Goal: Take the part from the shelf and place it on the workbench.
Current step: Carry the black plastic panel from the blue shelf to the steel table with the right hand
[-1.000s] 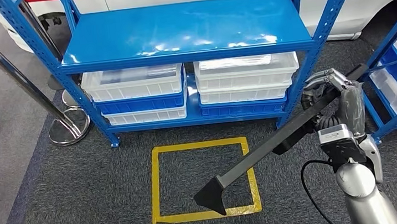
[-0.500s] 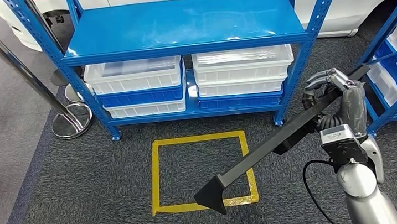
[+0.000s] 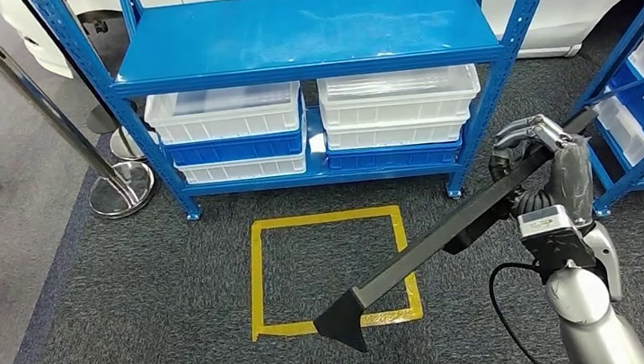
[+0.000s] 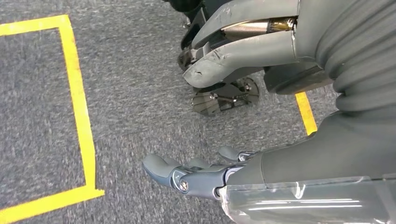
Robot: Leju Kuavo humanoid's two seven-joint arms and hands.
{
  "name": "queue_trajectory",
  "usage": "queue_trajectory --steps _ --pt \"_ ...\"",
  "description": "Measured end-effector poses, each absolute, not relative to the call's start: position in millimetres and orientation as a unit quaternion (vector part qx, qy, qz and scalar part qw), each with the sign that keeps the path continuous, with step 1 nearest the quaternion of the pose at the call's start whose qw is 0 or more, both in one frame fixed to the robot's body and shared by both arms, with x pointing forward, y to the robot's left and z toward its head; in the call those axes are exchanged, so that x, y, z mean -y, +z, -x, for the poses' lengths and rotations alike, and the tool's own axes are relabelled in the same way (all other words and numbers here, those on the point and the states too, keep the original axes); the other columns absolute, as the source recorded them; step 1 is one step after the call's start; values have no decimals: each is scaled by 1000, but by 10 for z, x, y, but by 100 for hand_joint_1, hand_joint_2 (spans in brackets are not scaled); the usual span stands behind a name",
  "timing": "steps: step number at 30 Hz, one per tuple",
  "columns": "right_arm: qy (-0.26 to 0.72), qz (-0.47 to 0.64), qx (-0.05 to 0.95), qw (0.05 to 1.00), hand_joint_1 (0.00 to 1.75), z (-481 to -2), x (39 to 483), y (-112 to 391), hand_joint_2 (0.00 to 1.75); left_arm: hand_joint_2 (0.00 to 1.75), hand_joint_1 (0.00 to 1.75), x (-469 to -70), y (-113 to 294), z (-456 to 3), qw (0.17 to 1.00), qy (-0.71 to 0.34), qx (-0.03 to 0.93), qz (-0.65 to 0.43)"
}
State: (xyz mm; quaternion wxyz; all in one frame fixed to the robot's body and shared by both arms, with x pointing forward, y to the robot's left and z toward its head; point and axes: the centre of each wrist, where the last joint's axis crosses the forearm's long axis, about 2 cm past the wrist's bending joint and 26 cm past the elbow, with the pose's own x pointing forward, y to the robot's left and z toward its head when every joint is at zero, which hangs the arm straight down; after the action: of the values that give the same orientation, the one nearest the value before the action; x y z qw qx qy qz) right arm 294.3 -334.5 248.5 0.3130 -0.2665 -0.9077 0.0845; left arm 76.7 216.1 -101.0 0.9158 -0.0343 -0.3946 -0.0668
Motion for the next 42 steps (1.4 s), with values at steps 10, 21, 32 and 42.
queue_trajectory --steps 10,21,32,42 --pt "83 267 908 311 175 -2946 3344 2494 175 175 0 -2162 -1012 -759 919 -71 386 31" --pt "83 266 909 311 175 -2951 3346 2496 175 175 0 -2170 -1008 -789 919 -71 387 29" --pt "83 266 908 314 175 -2952 3350 2478 175 175 0 -2163 -1006 -794 920 -71 385 31" --pt "83 266 908 313 175 -2955 3349 2485 175 175 0 -2164 -1008 -784 920 -71 384 31"
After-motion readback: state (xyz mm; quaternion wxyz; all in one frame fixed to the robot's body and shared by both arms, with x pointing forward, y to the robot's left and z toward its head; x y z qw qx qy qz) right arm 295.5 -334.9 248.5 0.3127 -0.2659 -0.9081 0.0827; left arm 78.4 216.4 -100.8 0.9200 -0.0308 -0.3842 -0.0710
